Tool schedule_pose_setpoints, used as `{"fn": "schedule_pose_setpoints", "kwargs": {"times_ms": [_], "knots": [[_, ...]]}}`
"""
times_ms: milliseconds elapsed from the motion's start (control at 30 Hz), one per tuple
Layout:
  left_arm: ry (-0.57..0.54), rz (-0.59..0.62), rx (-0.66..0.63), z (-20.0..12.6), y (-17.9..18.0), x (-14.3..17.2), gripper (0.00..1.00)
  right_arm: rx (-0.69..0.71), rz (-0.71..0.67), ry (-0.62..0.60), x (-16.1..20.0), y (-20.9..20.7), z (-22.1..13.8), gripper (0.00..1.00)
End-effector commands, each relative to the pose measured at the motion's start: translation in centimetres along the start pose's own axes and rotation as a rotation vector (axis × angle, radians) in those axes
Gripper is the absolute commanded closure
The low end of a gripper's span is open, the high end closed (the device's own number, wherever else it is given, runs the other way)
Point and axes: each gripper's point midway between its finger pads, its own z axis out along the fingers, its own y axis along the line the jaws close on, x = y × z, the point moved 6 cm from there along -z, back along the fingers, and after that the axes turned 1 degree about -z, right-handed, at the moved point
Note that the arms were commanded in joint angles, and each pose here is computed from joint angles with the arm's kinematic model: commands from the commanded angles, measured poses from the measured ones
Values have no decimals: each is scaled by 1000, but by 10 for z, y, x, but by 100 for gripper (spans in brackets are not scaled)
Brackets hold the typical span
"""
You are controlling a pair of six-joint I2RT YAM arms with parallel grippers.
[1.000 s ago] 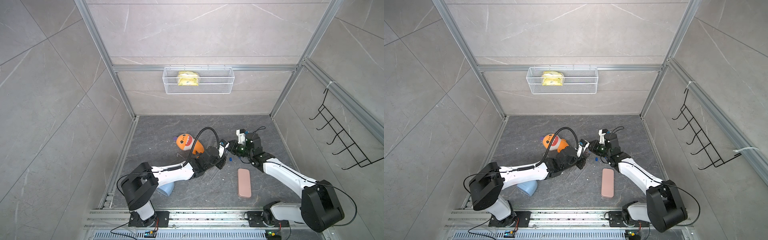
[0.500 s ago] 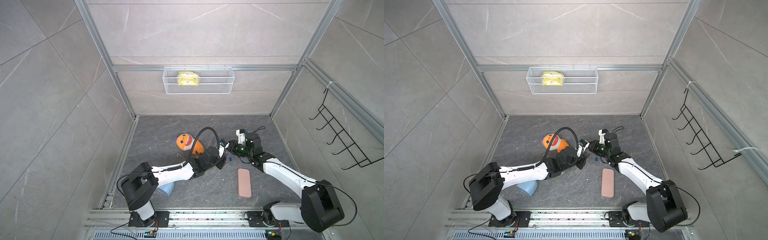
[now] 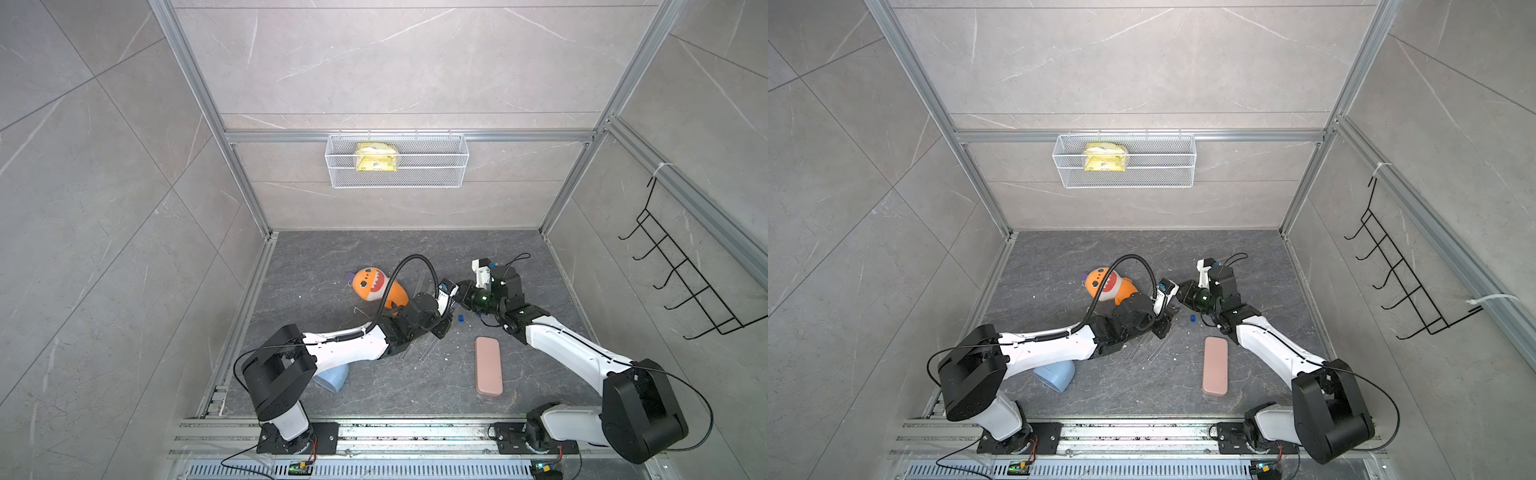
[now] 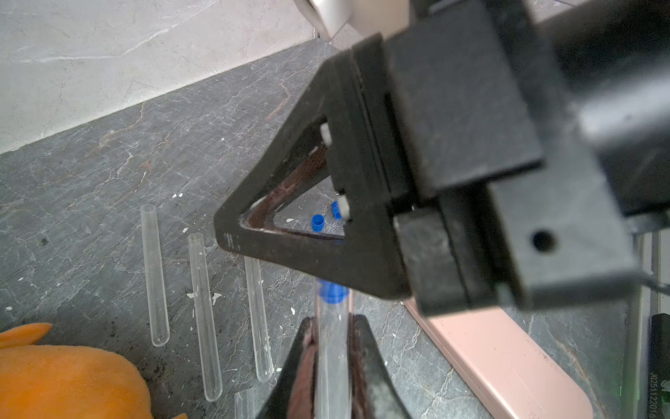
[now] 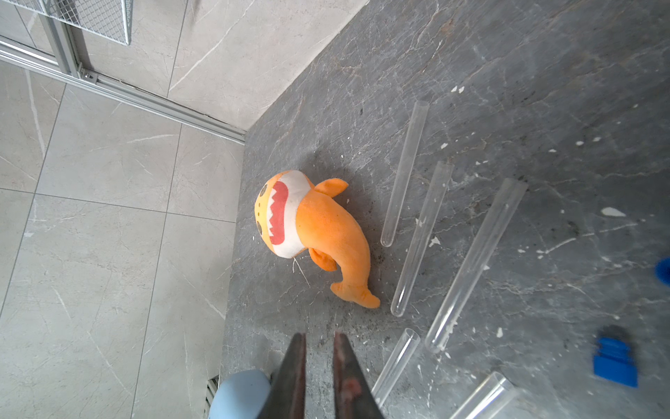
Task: Remove stoppers from test tubes
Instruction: Open the stopper on the test tube.
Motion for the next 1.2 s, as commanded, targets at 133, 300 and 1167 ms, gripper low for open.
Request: {"fn": "schedule_pose_setpoints", "kwargs": {"times_ms": [133, 300, 1167], "knots": [[-90, -2, 1, -9, -1, -27, 96, -39, -17, 9, -1, 12, 4, 84], [-97, -2, 0, -10, -1, -28, 96, -37, -16, 14, 0, 11, 5, 90], [-126, -2, 1, -14, -2, -37, 96, -38, -33, 9, -2, 16, 3, 81]]}}
